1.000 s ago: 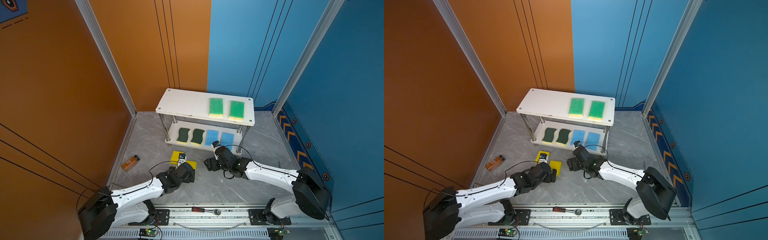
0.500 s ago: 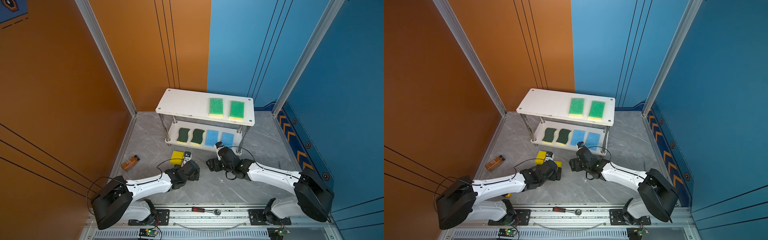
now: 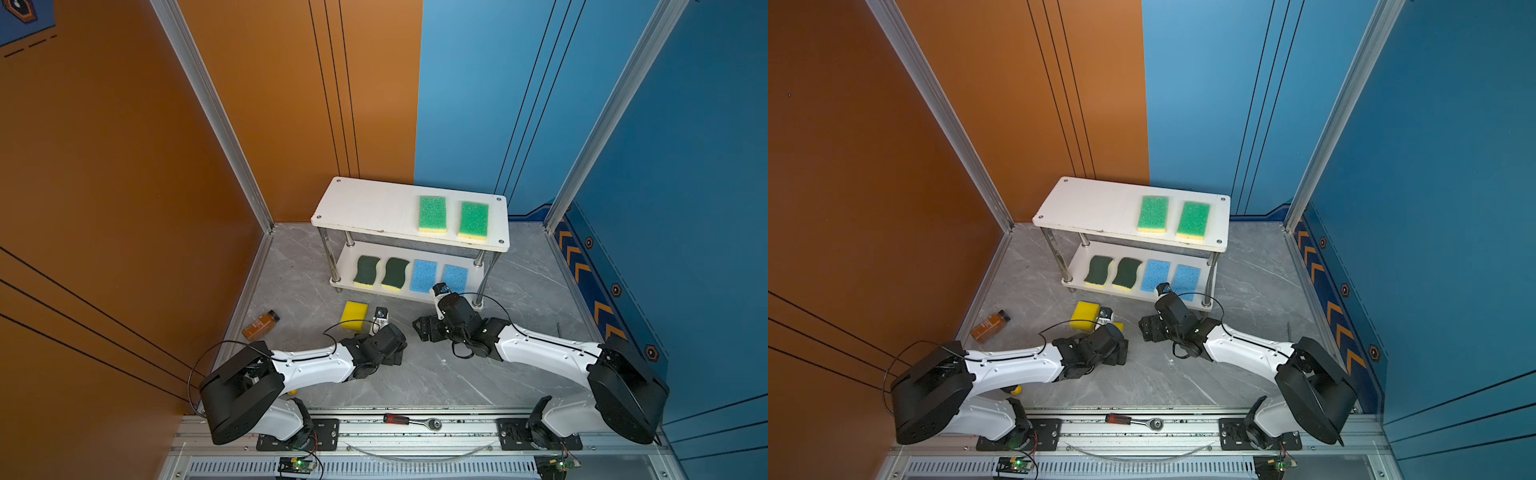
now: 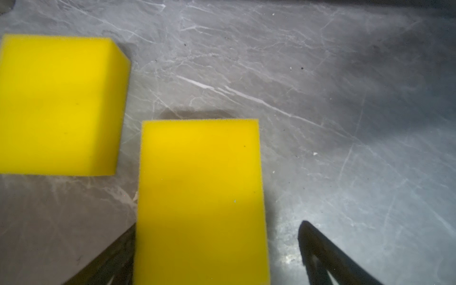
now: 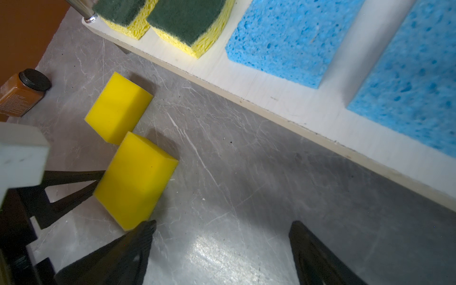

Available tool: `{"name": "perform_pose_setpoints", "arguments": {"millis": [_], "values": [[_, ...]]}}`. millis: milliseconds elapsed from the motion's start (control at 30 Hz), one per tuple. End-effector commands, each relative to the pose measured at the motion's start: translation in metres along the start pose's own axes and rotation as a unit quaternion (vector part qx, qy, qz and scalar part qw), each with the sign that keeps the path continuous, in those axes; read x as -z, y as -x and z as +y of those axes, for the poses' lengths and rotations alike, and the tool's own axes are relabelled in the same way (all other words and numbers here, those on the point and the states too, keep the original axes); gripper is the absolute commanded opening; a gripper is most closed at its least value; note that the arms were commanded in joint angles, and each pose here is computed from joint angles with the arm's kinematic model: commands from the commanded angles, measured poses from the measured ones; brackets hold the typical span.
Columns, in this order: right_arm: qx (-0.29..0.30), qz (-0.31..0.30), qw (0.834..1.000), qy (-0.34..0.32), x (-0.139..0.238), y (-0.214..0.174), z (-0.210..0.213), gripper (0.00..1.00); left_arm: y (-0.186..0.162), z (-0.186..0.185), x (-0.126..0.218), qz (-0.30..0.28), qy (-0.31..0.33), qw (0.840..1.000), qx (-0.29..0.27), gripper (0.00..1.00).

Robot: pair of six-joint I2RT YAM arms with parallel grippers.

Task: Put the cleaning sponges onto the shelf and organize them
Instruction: 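Lower the left gripper over the nearer yellow sponge while the right gripper draws back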

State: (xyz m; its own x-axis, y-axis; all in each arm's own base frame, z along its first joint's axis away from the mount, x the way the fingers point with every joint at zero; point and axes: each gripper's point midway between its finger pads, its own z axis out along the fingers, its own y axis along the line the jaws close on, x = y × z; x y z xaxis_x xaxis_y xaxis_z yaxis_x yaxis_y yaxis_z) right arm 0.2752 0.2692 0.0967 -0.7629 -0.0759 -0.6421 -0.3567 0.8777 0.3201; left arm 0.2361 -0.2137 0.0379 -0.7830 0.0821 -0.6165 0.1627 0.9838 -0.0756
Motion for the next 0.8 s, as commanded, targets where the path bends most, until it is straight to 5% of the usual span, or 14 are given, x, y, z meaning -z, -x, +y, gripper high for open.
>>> {"name": "perform_pose_setpoints", "arguments": {"millis": [0,500,767], "values": [[-0.009,-0.002,1.0,0.008,0.001,-0.001,-0.001,0.86,0.0,-0.005,0.001,0.001,0.002,1.0,-0.001,0.94],[-0.018,-0.002,1.0,0.013,-0.002,-0.004,-0.002,0.86,-0.012,0.013,-0.002,0.023,0.051,0.998,-0.013,0.88],[-0.021,-0.003,1.0,0.013,-0.003,-0.006,-0.003,0.86,-0.013,0.012,-0.005,0.026,0.055,0.998,-0.017,0.74]]}}
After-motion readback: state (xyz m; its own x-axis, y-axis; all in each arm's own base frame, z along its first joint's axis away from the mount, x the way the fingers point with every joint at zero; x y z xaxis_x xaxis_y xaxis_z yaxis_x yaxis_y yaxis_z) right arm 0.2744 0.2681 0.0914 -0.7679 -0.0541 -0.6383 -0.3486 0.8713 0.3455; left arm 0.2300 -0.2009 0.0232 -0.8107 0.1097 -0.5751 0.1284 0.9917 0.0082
